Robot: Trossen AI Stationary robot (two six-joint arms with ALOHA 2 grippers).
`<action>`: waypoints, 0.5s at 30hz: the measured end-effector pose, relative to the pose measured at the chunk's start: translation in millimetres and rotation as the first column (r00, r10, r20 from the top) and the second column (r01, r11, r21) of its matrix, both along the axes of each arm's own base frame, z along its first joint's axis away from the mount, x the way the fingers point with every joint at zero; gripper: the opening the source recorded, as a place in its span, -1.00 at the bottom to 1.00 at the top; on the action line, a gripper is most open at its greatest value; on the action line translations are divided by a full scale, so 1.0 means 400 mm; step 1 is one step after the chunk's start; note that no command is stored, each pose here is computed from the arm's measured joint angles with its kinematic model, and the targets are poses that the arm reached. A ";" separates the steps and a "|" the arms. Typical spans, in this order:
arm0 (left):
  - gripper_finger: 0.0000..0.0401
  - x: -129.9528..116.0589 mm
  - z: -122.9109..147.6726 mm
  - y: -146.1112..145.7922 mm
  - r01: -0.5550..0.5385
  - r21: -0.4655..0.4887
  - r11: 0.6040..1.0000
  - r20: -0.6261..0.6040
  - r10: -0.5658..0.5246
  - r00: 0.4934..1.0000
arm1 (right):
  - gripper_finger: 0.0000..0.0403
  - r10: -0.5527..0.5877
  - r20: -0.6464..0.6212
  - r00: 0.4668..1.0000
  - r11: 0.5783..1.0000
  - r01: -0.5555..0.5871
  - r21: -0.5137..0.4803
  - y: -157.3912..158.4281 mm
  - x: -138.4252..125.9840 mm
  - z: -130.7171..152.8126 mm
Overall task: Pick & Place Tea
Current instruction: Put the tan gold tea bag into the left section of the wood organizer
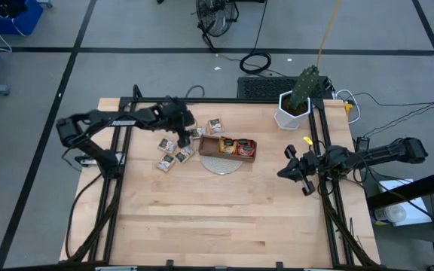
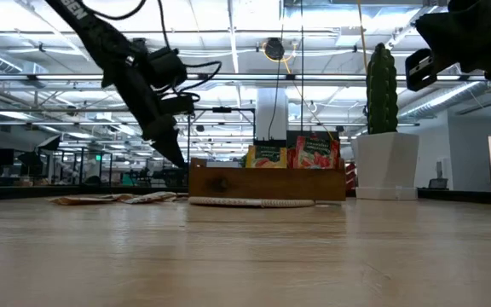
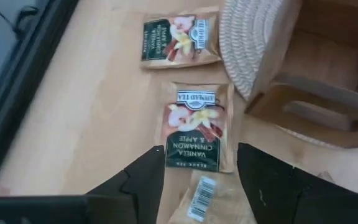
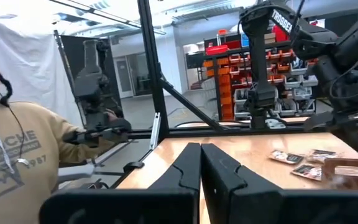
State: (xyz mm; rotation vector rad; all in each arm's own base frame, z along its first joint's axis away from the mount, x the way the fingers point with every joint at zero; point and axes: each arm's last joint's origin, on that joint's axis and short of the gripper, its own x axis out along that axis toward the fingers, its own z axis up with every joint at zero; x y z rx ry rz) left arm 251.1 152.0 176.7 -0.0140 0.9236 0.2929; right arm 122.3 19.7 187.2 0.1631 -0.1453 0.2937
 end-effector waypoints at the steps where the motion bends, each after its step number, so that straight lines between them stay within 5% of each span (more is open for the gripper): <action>1: 0.00 0.011 0.003 -0.011 0.006 0.030 1.000 -0.021 -0.005 1.000 | -1.00 0.001 -0.001 1.000 1.000 -0.001 0.002 0.000 0.000 0.000; 9: 0.11 0.068 0.011 -0.123 0.069 0.184 0.981 -0.116 -0.048 0.992 | -1.00 0.001 -0.001 1.000 1.000 -0.001 0.003 0.000 0.000 0.000; 15: 0.13 0.071 -0.019 -0.114 0.060 0.188 0.980 -0.171 -0.027 0.985 | -1.00 0.001 -0.001 1.000 1.000 -0.001 0.003 0.000 0.000 0.000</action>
